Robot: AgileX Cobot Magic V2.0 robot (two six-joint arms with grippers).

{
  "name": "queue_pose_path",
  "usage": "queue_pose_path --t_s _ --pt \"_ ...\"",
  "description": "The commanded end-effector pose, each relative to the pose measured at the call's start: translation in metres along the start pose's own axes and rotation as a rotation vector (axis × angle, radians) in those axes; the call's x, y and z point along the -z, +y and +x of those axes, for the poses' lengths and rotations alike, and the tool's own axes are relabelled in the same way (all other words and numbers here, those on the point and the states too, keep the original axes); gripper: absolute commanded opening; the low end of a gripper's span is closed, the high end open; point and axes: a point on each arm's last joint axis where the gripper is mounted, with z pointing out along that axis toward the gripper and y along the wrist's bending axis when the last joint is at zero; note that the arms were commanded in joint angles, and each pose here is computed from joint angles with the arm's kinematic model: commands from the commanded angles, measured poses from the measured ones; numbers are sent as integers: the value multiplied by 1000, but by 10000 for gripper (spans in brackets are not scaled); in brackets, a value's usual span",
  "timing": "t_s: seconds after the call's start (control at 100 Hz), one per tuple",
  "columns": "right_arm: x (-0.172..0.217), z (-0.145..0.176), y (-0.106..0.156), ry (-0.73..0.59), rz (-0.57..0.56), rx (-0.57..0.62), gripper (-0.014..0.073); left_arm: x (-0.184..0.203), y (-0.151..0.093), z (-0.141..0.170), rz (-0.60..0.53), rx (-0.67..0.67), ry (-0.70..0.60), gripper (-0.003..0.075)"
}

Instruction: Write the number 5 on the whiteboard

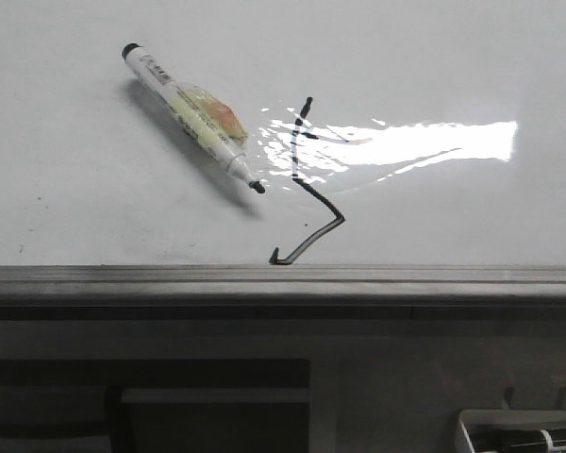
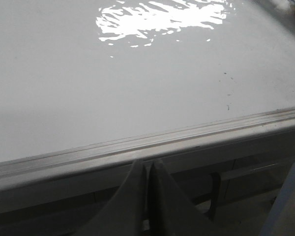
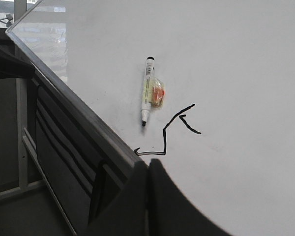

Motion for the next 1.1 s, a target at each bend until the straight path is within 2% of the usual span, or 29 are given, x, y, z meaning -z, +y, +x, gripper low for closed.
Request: queue_pose_path --t_s 0.0,0.07,0.17,0.28,0.38,0.49,0.66,0.75,1.09 --pt "1 -13 -6 -77 50 1 -61 0 0 -2 2 21 -78 -20" --pt "1 -13 -6 -76 52 4 -61 0 0 -2 2 21 -78 -20" --pt "-1 -6 -9 -57 105 98 -61 0 0 -2 2 21 -78 -20" --pt "-7 7 -15 -79 239 33 -61 0 0 -2 2 21 -78 -20" --pt "-9 28 -20 37 377 20 -61 0 0 -2 2 21 -78 -20" --pt "-9 54 -24 137 535 -114 -61 0 0 -2 2 21 -78 -20" --pt "-6 80 -28 235 710 -148 -61 0 0 -2 2 21 -78 -20" --pt "-5 87 -28 258 737 -156 -61 0 0 -2 2 21 -78 -20" --pt "-1 106 -20 357 731 -196 -61 0 0 -2 2 21 -78 -20"
